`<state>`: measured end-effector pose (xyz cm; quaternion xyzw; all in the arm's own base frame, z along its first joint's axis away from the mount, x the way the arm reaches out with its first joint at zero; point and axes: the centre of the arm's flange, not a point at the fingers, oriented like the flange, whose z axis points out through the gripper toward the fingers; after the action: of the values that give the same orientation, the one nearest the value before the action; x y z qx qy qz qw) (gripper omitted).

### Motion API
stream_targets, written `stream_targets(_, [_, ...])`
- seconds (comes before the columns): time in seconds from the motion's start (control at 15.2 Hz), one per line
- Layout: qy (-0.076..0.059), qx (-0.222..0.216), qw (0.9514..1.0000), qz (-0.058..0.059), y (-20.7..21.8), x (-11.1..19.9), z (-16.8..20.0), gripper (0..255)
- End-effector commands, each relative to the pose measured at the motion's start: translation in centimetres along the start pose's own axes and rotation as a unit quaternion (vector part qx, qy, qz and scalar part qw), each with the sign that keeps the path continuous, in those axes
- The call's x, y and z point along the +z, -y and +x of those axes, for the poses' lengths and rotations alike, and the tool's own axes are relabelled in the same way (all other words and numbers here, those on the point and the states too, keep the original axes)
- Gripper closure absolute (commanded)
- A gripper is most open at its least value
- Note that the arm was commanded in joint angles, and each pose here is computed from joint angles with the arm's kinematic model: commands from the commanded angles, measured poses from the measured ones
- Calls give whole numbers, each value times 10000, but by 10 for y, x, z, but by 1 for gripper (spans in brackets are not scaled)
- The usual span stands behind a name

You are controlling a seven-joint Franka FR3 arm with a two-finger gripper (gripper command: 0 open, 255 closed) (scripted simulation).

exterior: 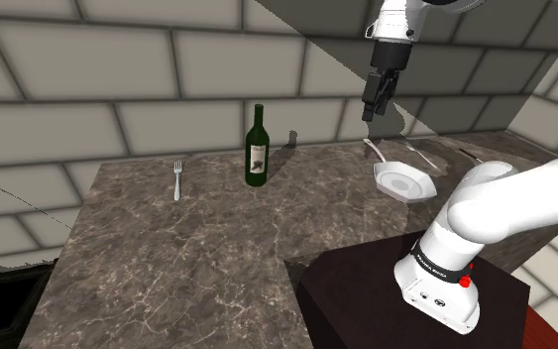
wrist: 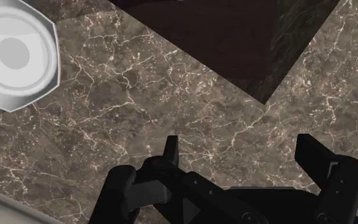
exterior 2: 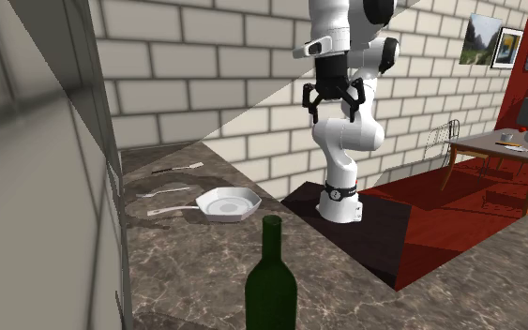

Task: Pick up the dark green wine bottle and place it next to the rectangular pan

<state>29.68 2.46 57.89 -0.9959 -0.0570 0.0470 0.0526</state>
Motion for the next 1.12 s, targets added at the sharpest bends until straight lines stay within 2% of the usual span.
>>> stream_targets(0.0, [0, 0, 10000, 0, 0, 0, 0, 0])
stream_targets(1.06, [-51, -36, 9999, -133, -2, 17, 209, 0])
